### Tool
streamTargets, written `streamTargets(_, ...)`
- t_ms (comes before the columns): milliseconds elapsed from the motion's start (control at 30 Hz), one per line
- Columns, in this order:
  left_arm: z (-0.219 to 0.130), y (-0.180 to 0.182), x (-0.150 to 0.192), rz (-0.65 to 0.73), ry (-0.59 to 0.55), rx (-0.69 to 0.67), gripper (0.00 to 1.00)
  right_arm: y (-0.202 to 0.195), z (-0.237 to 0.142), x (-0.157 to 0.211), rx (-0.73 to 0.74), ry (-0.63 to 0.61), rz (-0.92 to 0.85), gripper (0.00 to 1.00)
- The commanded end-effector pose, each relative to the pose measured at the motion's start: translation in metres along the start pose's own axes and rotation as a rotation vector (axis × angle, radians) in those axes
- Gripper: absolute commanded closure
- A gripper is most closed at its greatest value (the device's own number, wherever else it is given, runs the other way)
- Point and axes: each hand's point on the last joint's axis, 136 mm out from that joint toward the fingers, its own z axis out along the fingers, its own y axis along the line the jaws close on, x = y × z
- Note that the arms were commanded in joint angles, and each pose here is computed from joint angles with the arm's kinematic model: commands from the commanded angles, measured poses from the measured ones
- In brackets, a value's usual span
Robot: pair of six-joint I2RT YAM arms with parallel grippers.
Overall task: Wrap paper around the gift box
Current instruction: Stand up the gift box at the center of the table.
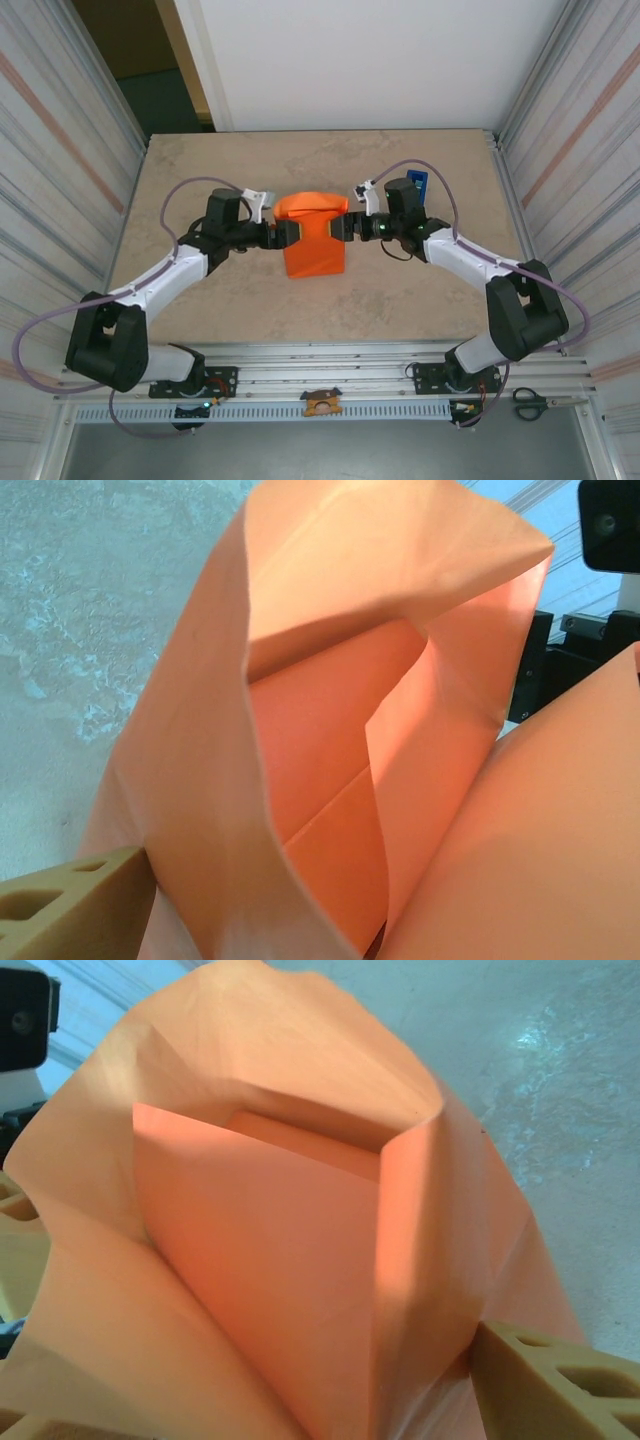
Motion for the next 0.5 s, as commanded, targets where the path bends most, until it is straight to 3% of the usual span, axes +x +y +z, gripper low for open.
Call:
streamTargets(0,-0.004,-0.016,0.011,0.049,0.012,0.050,0.12,0.023,-0.002,0.005,-0.040,-0.003,-0.108,0.23)
streamTargets(333,-0.013,-0.021,0.010,0.060,-0.017,0.048,0.09,0.013,-0.005,0.013,0.105,-0.029,-0.172,0.19)
streamTargets(467,-0.010,-0.022,0.005,0.071,-0.012,0.050,0.10,0.012,-0.006,0.006,0.175,-0.070,-0.223,0.11)
